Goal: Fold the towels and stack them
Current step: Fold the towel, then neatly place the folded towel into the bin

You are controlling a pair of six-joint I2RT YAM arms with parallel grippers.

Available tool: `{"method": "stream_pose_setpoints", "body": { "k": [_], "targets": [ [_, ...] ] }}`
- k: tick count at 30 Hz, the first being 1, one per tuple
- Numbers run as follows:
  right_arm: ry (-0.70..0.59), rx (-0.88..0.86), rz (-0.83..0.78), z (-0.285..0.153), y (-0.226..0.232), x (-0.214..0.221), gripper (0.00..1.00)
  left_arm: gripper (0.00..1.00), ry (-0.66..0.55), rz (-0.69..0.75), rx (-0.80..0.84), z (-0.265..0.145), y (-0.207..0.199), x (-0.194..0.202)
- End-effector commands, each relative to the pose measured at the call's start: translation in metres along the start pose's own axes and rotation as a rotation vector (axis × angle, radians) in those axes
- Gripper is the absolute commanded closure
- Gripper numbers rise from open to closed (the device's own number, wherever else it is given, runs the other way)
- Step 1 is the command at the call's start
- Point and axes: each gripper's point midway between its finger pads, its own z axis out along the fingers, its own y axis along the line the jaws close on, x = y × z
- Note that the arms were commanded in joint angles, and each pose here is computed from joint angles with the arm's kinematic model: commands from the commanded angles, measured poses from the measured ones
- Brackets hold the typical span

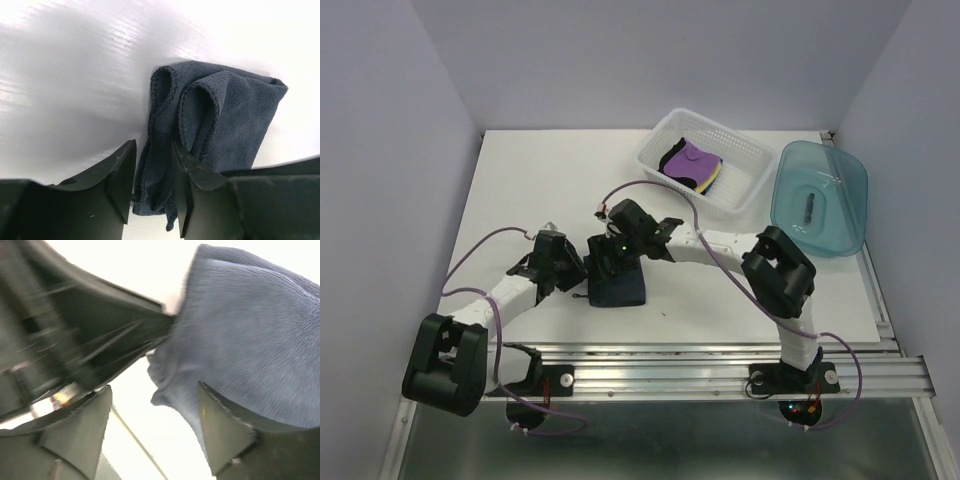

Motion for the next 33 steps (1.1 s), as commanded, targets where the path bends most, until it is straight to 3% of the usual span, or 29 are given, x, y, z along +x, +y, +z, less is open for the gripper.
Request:
{"method": "stream_pose_setpoints", "body": {
  "k": [1,4,6,16,23,26,28,33],
  "targets": [
    [-0.172,-0.13,-0.139,-0.052,0.058,-0.036,0.22,0.52,-0.013,0.0,0.037,-0.014,-0.015,-0.006],
    [-0.186,-0.125,-0.152,-0.063,0.058,-0.032,0.17,0.46,-0.031,0.0,0.043,-0.021,-0.016,-0.009],
    [-0.226,-0.112,-0.161,-0.079,0.061,-0.036,0.0,0.4,-0.043,0.01,0.056,-0.027,-0.019,-0.012],
    [-0.363,0.067,-0.124,-0.122,0.025,-0.027,0.0,0.28,-0.136,0.016,0.129,-0.062,-0.045,-0.037],
    [-0.417,0.167,-0.13,-0.139,-0.01,-0.035,0.0,0.35,-0.104,0.09,0.257,-0.061,-0.095,-0.033],
    [-0.418,0.171,-0.254,-0.142,-0.013,-0.045,0.0,0.44,-0.063,0.124,0.248,-0.049,-0.102,-0.024],
    [-0.426,0.195,-0.373,-0.144,-0.015,-0.056,0.0,0.47,-0.045,0.132,0.228,-0.038,-0.1,-0.02],
    [-0.427,0.237,-0.467,-0.145,-0.022,-0.076,0.0,0.57,-0.006,0.137,0.133,-0.01,-0.075,-0.008]
  ]
}}
